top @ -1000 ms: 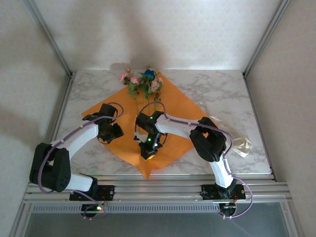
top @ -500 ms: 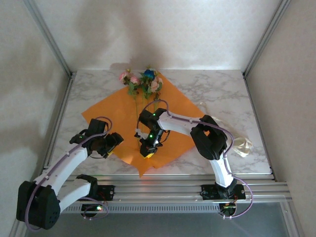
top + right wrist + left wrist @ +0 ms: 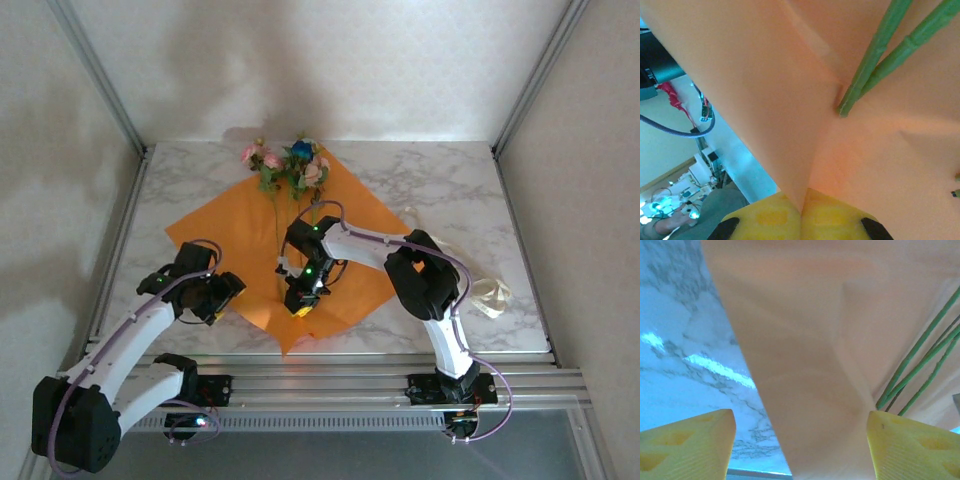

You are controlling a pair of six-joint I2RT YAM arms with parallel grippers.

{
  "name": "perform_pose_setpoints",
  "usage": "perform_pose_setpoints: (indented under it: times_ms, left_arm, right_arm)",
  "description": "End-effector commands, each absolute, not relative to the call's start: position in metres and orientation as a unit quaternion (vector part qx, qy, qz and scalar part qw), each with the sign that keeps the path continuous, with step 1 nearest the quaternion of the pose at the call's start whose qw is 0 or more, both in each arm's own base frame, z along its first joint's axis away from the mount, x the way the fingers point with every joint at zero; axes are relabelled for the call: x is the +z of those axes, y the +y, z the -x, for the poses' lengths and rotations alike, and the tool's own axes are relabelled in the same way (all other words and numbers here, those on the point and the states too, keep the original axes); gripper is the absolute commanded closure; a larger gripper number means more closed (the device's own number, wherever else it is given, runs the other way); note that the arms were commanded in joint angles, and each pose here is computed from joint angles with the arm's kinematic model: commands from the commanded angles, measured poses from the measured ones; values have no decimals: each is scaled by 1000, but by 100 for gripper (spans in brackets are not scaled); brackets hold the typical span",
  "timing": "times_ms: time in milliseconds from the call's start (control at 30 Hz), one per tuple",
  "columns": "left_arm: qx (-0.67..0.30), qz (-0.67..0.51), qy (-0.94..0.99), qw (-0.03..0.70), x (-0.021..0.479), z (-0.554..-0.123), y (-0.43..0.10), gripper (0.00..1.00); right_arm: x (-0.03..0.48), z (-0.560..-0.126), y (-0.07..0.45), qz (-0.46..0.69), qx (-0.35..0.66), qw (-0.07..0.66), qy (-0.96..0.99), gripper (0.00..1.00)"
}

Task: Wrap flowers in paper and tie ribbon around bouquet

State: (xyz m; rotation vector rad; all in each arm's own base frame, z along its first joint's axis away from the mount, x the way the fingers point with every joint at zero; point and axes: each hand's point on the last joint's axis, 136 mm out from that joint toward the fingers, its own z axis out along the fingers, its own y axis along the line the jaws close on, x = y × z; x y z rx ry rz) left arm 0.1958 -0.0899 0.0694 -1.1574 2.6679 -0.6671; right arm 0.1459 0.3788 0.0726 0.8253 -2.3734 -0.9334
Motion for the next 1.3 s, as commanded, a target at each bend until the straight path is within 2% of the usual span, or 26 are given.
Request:
perform_pose_setpoints:
  times_ms: [0, 133, 267, 300, 400, 433, 500, 600, 700, 900, 1033, 1133, 1200, 1233, 1267]
  left_arm:
    - [-282, 397, 870, 75, 75, -202, -109, 34]
    - [-311, 395, 861, 79, 79, -209, -120, 39]
    - [-319, 390, 861, 70, 75, -206, -126, 51]
    - [-321, 389, 861, 70, 75, -207, -127, 56]
    - [-323, 385, 862, 69, 76, -209, -129, 81]
    - [-320, 383, 864, 68, 76, -210, -129, 90]
    - [-313, 380, 868, 64, 76, -210, -129, 100]
    - [-301, 377, 874, 59, 75, -209, -128, 100]
    - [-288, 382, 877, 47, 72, -207, -126, 100]
    - [-277, 396, 875, 31, 74, -214, -127, 100]
    - [-257, 402, 879, 3, 71, -216, -127, 100]
    - [-252, 403, 879, -16, 68, -219, -128, 98]
    - [-251, 404, 879, -24, 67, -221, -128, 98]
    - [-250, 403, 880, -29, 65, -221, -128, 97]
    - [-250, 402, 880, -34, 64, -222, -128, 98]
  right_arm:
    - [74, -146, 384, -293, -354, 244, -854, 97]
    - [72, -147, 383, -289, -354, 248, -854, 97]
    - [72, -150, 382, -282, -356, 249, -855, 97]
    - [72, -151, 382, -283, -356, 246, -856, 97]
    - [72, -154, 380, -283, -352, 241, -859, 91]
    - [71, -156, 379, -285, -348, 235, -861, 87]
    - [71, -159, 376, -293, -338, 220, -867, 75]
    - [76, -168, 370, -314, -319, 170, -878, 58]
    - [87, -181, 363, -339, -305, 92, -885, 48]
    - [104, -196, 348, -417, -273, -94, -862, 42]
    - [107, -181, 345, -528, -259, -221, -778, 38]
    - [113, -171, 337, -589, -252, -305, -705, 31]
    - [116, -164, 332, -622, -246, -351, -656, 23]
    - [116, -161, 328, -636, -237, -369, -634, 18]
    - [114, -160, 325, -644, -227, -377, -626, 18]
